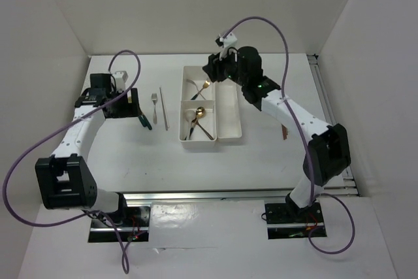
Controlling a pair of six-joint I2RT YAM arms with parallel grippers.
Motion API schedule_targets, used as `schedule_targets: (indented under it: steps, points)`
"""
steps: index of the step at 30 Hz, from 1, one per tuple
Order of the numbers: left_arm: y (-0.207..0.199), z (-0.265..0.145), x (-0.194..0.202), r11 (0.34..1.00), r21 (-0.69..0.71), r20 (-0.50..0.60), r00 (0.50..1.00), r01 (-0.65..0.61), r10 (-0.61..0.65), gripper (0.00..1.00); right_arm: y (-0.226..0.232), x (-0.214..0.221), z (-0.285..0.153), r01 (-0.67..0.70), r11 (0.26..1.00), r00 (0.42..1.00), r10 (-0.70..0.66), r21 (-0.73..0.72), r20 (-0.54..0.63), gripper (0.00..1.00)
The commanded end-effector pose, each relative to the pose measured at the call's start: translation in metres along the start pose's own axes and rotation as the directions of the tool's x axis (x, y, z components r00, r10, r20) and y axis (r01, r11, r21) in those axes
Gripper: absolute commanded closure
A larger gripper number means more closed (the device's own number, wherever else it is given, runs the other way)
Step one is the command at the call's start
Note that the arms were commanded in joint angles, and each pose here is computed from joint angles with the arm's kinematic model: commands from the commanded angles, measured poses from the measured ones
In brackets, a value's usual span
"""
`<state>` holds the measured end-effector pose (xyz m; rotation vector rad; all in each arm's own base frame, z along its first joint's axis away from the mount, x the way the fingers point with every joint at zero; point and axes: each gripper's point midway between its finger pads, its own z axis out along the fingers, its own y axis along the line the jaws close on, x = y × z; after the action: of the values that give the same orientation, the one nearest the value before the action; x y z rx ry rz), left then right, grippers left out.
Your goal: Sort the eating utensils into containers
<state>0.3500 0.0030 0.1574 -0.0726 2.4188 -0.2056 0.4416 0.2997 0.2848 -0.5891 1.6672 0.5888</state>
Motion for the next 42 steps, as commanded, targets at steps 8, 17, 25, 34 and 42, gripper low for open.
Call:
schedule_targets:
  steps: [8, 17, 25, 34, 42]
  points:
    - [0.019, 0.060, 0.015, 0.983, -0.170, -0.120, 0.989, 0.063, -0.084, 0.61, -0.086, -0.025, -0.089, 0.182, 0.948, 0.983, -0.169, 0.262, -0.068, 0.47]
    - [0.030, 0.098, 0.001, 0.969, -0.235, -0.150, 0.982, 0.073, -0.110, 0.52, -0.095, -0.009, -0.120, 0.152, 0.947, 0.985, -0.123, 0.283, -0.119, 0.45]
    - [0.030, 0.122, 0.004, 0.964, -0.242, -0.201, 0.966, 0.113, -0.164, 0.53, -0.097, -0.004, -0.125, 0.136, 0.950, 0.986, -0.102, 0.280, -0.130, 0.45]
    - [0.031, 0.138, 0.022, 0.960, -0.257, -0.253, 0.952, 0.107, -0.174, 0.57, -0.106, 0.002, -0.121, 0.119, 0.950, 0.986, -0.079, 0.287, -0.146, 0.45]
    - [0.038, 0.149, 0.042, 0.952, -0.288, -0.302, 0.934, 0.103, -0.192, 0.57, -0.105, -0.001, -0.119, 0.118, 0.953, 0.986, -0.080, 0.279, -0.144, 0.45]
